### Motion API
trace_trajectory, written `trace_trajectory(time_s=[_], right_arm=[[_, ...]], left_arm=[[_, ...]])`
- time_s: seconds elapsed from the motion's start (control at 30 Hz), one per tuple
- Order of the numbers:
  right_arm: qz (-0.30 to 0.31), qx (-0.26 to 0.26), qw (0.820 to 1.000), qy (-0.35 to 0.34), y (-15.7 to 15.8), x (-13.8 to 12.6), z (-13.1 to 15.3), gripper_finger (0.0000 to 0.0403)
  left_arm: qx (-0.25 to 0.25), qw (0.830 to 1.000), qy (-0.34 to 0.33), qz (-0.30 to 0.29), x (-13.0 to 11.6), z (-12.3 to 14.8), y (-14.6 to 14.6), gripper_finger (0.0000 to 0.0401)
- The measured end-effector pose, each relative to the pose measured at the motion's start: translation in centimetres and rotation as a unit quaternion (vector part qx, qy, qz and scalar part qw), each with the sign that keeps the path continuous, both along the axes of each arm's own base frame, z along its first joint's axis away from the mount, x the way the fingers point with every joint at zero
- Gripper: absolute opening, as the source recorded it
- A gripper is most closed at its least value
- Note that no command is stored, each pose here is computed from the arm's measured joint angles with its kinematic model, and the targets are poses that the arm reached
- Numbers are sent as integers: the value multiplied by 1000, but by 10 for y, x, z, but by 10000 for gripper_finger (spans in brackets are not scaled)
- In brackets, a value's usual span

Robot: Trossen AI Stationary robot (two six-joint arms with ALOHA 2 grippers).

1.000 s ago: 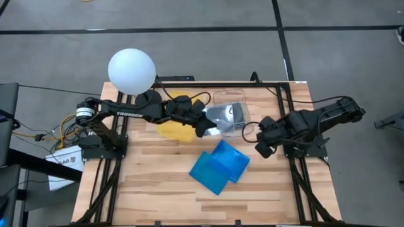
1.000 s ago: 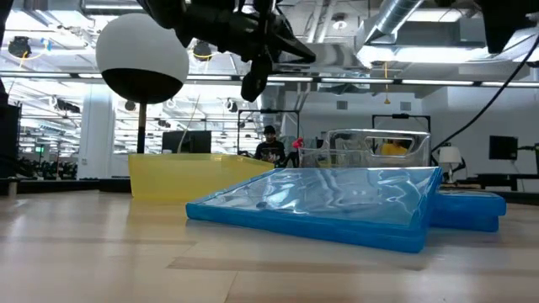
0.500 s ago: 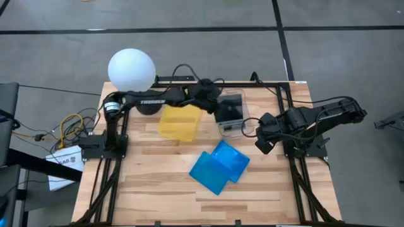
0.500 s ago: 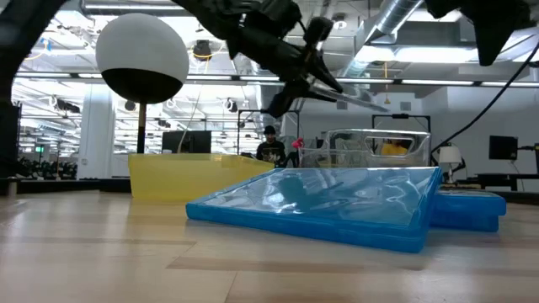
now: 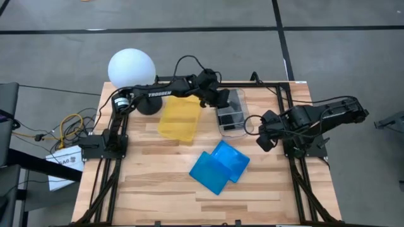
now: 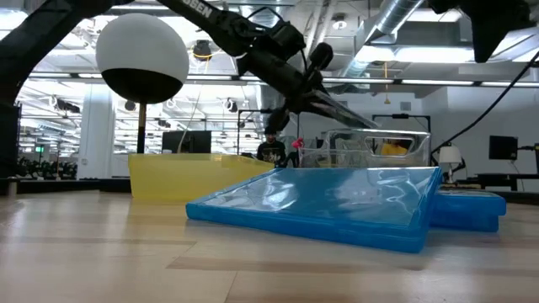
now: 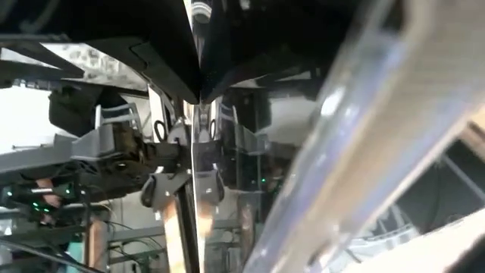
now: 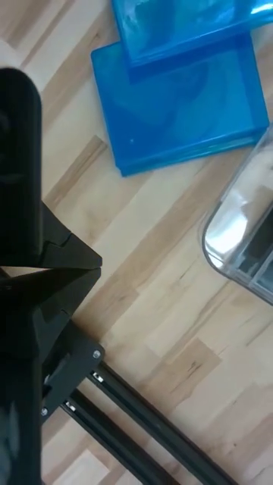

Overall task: Pick & place jewel cases by type
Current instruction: Put the black CD case into the transparent bin

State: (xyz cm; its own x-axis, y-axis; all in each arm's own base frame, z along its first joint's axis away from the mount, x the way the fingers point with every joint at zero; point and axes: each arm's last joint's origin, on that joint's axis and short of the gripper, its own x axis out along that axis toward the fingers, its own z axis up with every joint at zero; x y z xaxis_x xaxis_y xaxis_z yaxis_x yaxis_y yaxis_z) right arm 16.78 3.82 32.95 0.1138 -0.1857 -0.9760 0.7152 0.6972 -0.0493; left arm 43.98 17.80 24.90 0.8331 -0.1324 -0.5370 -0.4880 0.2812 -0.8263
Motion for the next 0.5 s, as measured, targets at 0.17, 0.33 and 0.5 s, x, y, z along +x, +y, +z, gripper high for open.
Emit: trace_trajectory(time_s=[0.17, 0.33, 0.5], right_arm=[[2, -6, 1000, -1, 0, 0, 0, 0], [2, -17, 1000, -4, -1, 0, 0, 0], [2, -19, 1000, -6, -1, 1, 0, 0]], left_arm=[[-26, 999, 9, 16, -1, -1, 0, 83], [-55, 998, 25, 13, 11, -25, -4, 83], [-50, 998, 26, 10, 18, -28, -7, 83]])
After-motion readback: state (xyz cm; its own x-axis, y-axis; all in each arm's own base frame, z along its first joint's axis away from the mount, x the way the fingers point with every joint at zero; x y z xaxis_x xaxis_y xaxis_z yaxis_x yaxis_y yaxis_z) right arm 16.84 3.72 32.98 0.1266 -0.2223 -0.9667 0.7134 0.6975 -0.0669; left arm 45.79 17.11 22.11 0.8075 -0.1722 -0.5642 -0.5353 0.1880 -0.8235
